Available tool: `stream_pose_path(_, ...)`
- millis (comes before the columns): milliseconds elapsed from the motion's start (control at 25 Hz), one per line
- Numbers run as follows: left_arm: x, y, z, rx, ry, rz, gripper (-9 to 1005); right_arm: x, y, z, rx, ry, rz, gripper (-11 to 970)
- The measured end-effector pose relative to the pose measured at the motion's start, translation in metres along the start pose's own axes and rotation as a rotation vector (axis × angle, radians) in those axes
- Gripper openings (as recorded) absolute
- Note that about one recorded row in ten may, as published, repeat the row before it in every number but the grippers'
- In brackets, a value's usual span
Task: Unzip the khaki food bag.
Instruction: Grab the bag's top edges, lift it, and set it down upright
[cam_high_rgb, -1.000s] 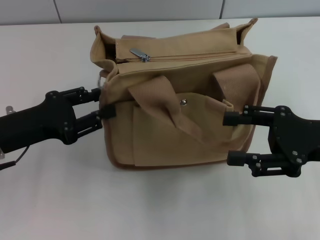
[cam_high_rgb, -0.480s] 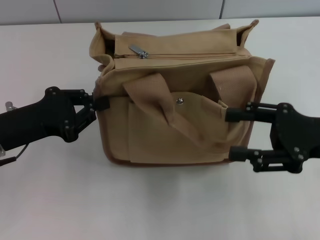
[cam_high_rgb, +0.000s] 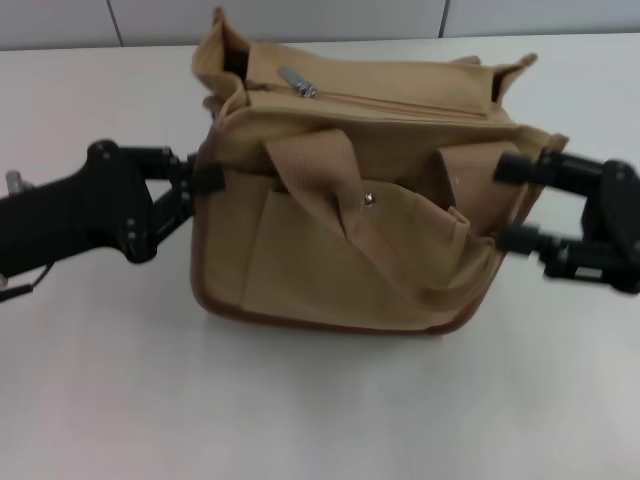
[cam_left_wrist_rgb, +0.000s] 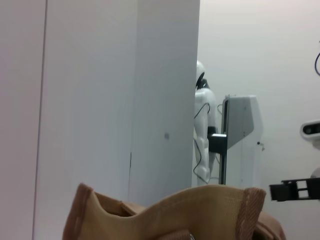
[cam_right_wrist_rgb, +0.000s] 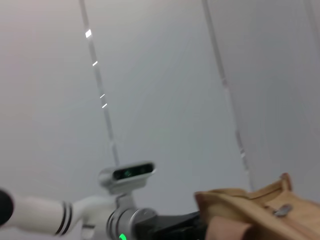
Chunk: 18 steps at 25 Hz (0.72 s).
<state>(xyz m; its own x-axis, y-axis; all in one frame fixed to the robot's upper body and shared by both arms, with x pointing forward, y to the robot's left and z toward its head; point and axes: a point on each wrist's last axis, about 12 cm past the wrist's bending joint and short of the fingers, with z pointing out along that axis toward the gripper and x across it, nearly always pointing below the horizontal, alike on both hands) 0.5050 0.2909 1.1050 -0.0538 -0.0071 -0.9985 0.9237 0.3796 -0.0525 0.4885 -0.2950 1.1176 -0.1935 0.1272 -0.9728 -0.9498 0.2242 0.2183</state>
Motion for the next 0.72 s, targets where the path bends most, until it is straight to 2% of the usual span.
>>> stream_pose_path(120,-0.009,0.007,0.005,0.010,-0.016,0.016,87,-0.002,-0.007,-0.007,0.059,-0.036,0.057,772)
stream_pose_path(240,-0.018,0.013,0.008,0.016,-0.032,0.037,87,-0.003,-0.008,-0.009,0.072,-0.045,0.072,773)
stream_pose_path(320,-0.032,0.019,0.011,0.040,-0.055,0.073,88,-0.003,-0.009,-0.010,0.085,-0.061,0.076,773)
stream_pose_path(360,-0.032,0.019,0.011,0.040,-0.055,0.073,88,-0.003,-0.009,-0.010,0.085,-0.061,0.076,773)
stream_pose_path(520,-0.057,0.024,0.013,0.073,-0.078,0.143,88,-0.004,-0.010,-0.010,0.103,-0.090,0.076,771)
stream_pose_path(720,-0.068,0.020,0.019,0.115,-0.095,0.202,88,-0.003,-0.013,-0.001,0.084,-0.105,0.053,768)
